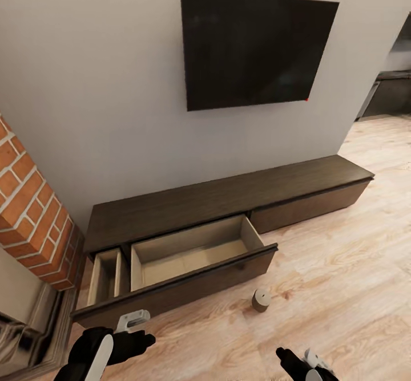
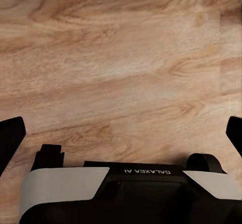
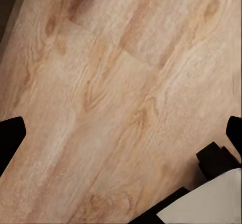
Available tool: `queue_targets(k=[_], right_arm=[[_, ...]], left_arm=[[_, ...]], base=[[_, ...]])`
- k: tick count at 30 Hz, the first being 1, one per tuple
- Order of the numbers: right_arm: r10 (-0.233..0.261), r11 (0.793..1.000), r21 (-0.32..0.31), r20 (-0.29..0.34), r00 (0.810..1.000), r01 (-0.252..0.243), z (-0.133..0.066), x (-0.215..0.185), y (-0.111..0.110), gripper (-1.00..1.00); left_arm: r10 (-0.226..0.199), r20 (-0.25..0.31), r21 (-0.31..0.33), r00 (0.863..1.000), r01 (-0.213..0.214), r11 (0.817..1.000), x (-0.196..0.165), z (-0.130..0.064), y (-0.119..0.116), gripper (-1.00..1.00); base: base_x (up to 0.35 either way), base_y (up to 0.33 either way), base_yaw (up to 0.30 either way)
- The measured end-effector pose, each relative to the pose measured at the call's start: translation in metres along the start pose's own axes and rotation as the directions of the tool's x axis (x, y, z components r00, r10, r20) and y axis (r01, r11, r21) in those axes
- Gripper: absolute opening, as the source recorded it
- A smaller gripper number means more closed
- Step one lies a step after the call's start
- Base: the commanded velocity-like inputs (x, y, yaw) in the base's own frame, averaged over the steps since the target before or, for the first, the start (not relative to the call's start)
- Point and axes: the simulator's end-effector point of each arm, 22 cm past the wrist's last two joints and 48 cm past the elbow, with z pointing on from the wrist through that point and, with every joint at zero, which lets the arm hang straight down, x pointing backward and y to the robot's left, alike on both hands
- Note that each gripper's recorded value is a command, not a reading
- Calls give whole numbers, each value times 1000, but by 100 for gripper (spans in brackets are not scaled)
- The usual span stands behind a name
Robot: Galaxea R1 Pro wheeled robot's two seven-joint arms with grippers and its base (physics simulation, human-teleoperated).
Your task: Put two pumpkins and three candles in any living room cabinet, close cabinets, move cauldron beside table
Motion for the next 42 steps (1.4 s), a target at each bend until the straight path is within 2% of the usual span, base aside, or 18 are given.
queue_targets(k=[3,6,11,16,22,29,35,42], right_arm=[[-22,994,109,36,999,18,-7,-7,-18,100],[-42,985,169,43,998,35,-14,-8,-26,100],[-109,978,183,50,993,98,-23,-6,-13,100],[-170,968,211,144,975,137,-45,-29,13,100],[-230,956,228,197,953,184,-69,-38,40,100],[-233,959,214,221,947,186,-88,-43,48,100],[-228,959,218,206,951,183,-98,-36,38,100],[-224,958,223,190,956,180,-106,-34,33,100]], left_arm=[[28,17,-2,999,-27,1000,-1,1,-9,100],[45,23,2,999,-45,999,0,-1,-17,100],[50,10,-1,999,-50,999,5,-3,-20,100],[60,19,-10,998,-60,998,5,-7,-26,100],[96,31,-46,995,-95,994,4,-12,-30,100],[97,44,-47,994,-95,994,7,-15,-38,100],[96,50,-39,994,-94,995,6,-22,-46,100],[127,41,-24,991,-127,992,9,-29,-61,100]], base=[[0,0,-258],[0,0,-251],[0,0,-213],[0,0,-175],[0,0,-156],[0,0,-72],[0,0,-116],[0,0,-213]])
